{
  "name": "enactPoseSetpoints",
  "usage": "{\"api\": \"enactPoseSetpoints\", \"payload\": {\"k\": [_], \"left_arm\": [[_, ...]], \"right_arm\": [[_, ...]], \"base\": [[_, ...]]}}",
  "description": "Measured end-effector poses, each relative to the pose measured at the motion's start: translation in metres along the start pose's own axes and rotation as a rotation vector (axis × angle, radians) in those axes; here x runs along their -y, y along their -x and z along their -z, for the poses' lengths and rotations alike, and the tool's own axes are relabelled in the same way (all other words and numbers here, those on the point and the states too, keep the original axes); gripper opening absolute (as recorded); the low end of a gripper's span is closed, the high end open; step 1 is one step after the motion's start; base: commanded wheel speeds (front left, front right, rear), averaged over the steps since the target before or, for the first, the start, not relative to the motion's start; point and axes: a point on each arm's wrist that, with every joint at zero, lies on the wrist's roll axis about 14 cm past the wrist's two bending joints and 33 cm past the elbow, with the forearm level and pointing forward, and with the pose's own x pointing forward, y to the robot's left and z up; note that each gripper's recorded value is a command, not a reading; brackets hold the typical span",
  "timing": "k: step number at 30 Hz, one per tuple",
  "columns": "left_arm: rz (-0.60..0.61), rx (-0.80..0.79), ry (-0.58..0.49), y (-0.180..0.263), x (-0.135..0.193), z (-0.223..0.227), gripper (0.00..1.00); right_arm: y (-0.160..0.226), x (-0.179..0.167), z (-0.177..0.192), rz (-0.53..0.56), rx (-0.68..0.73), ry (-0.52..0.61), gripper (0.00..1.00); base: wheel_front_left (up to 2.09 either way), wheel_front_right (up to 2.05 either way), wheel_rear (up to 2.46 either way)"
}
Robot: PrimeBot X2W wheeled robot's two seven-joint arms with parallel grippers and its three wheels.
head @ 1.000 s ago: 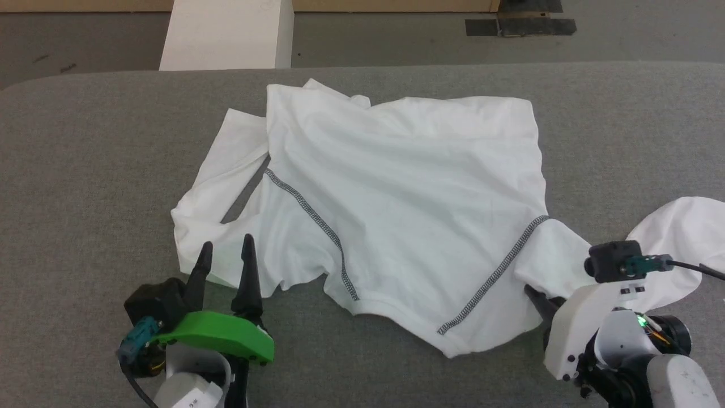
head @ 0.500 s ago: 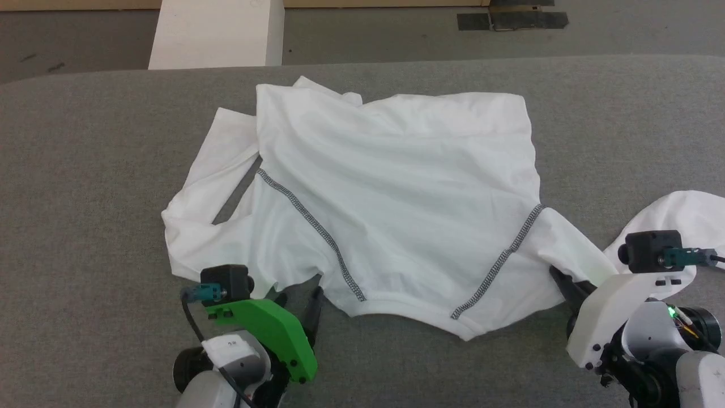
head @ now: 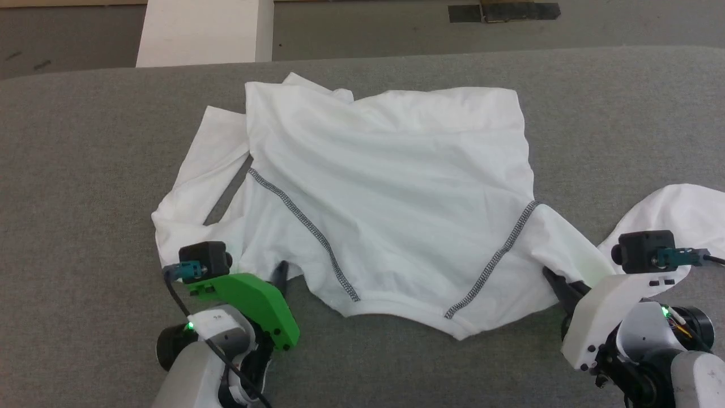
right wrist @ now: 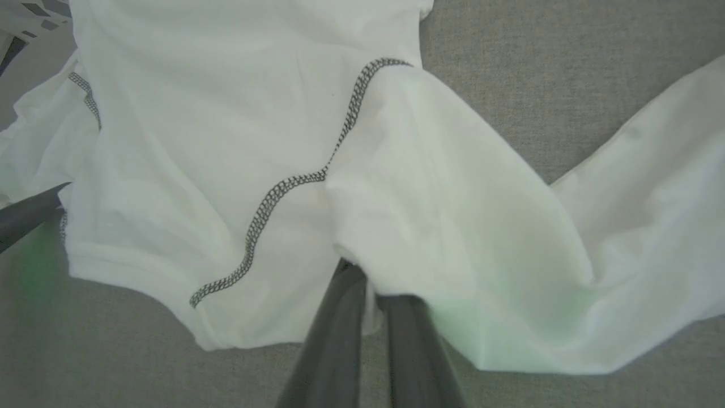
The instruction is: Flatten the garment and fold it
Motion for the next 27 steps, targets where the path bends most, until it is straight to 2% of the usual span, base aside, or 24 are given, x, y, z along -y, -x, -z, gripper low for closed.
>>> {"api": "enactPoseSetpoints", "payload": {"k": [7,11,14,18,19,21,27], "left_arm": [[0.018,0.072,0.019,0.006,-0.001,-0.011,0.00],[0.082,0.205,0.066,0.018,0.010,-0.048,0.00],[0.160,0.337,0.089,0.034,0.024,-0.092,0.00],[0.250,0.536,0.068,0.065,0.039,-0.165,0.00],[0.304,0.607,0.015,0.082,0.054,-0.193,0.00],[0.356,0.680,-0.023,0.102,0.070,-0.220,0.00],[0.425,0.851,-0.158,0.151,0.101,-0.283,0.00]], "right_arm": [[0.004,-0.004,-0.007,-0.028,0.040,-0.032,0.00],[0.012,-0.008,-0.023,-0.075,0.102,-0.106,0.00],[0.022,-0.010,-0.051,-0.101,0.167,-0.115,0.00],[0.044,-0.015,-0.100,-0.154,0.277,-0.127,0.00],[0.057,-0.019,-0.123,-0.196,0.328,-0.140,0.00],[0.071,-0.024,-0.146,-0.240,0.376,-0.145,0.00],[0.116,-0.047,-0.210,-0.324,0.520,-0.063,0.00]], "base": [[0.00,0.00,0.00],[0.00,0.00,0.00],[0.00,0.00,0.00],[0.00,0.00,0.00],[0.00,0.00,0.00],[0.00,0.00,0.00],[0.00,0.00,0.00]]}}
